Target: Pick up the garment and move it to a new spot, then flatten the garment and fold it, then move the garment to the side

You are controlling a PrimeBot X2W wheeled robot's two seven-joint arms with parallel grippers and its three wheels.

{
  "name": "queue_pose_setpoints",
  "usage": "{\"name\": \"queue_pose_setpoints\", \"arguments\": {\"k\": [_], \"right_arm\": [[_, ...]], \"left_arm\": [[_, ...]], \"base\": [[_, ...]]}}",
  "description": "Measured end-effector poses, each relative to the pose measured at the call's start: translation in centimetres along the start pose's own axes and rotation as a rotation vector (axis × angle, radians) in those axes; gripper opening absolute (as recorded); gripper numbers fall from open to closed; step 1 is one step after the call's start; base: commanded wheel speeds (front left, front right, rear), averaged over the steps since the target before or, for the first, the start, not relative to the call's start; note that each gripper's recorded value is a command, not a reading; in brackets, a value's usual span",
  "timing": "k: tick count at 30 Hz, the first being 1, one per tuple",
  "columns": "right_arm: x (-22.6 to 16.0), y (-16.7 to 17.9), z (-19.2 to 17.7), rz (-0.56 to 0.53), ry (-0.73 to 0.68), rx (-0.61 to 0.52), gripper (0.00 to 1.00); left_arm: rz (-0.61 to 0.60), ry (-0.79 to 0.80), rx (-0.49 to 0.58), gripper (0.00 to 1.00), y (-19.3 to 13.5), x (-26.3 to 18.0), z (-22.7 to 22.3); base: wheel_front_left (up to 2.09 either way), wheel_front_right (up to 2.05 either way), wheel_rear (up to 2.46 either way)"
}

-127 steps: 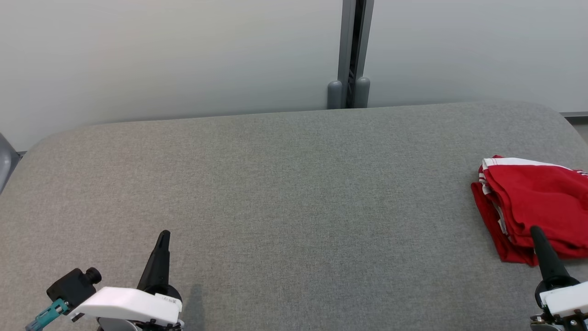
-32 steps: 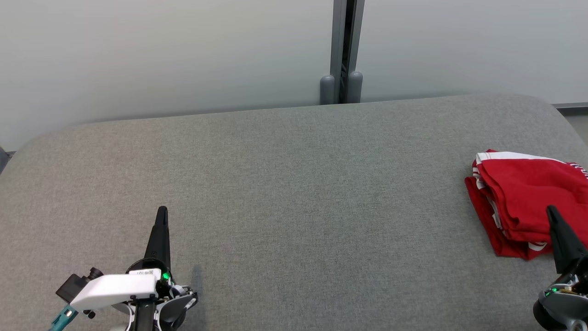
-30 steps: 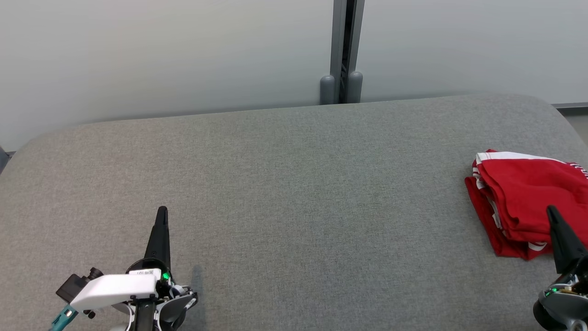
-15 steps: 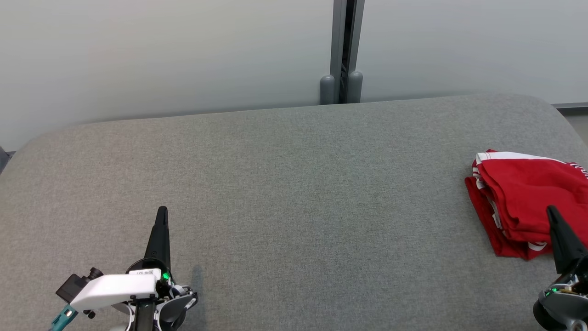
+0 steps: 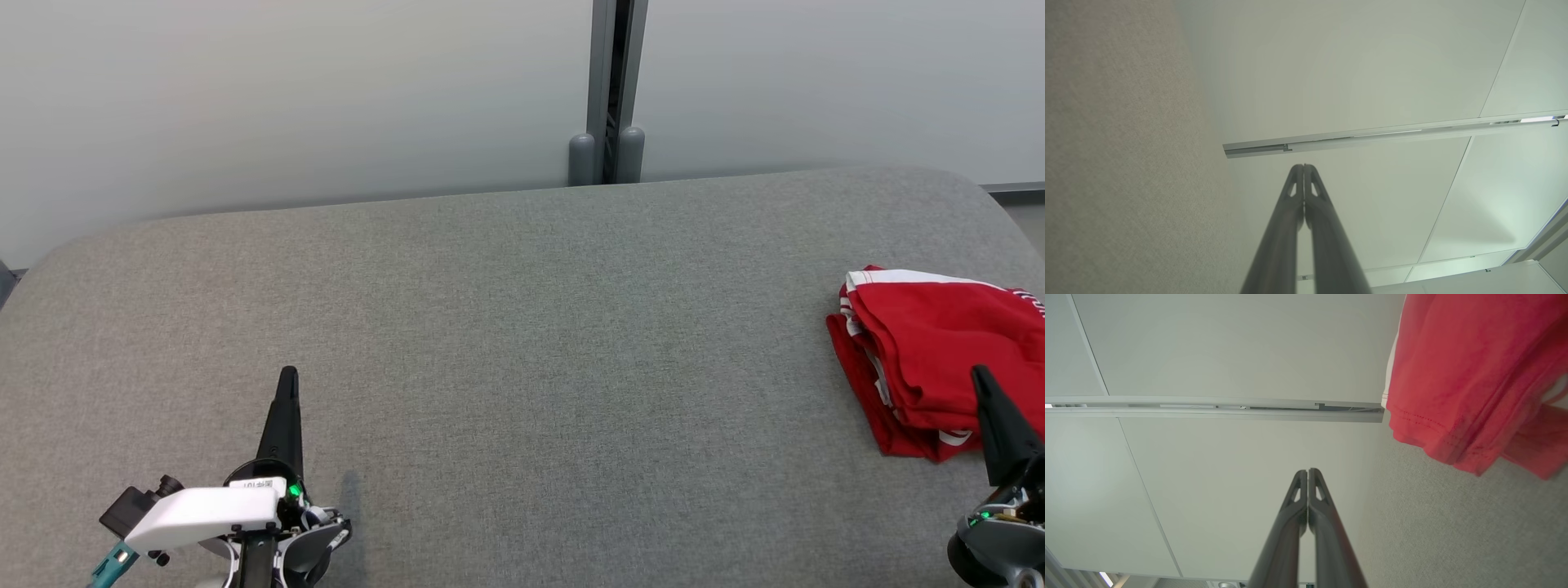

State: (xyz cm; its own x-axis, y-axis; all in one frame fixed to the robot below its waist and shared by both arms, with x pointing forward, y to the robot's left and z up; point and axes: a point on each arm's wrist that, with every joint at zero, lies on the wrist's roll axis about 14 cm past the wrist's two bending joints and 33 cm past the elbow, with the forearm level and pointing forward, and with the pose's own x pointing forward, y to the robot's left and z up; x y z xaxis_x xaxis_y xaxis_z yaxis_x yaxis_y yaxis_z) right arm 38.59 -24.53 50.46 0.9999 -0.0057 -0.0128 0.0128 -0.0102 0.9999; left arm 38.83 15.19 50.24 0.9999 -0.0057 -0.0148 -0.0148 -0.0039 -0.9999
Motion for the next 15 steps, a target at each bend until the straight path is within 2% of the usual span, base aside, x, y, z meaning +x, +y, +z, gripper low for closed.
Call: {"name": "queue_pose_setpoints", "arguments": {"k": [15], "right_arm": [[0.0, 0.0, -0.01, 0.0, 0.0, 0.0, 0.0]], "left_arm": [[0.0, 0.0, 0.0, 0.0, 0.0, 0.0, 0.0]], "base": [[0.0, 0.0, 0.0]]}}
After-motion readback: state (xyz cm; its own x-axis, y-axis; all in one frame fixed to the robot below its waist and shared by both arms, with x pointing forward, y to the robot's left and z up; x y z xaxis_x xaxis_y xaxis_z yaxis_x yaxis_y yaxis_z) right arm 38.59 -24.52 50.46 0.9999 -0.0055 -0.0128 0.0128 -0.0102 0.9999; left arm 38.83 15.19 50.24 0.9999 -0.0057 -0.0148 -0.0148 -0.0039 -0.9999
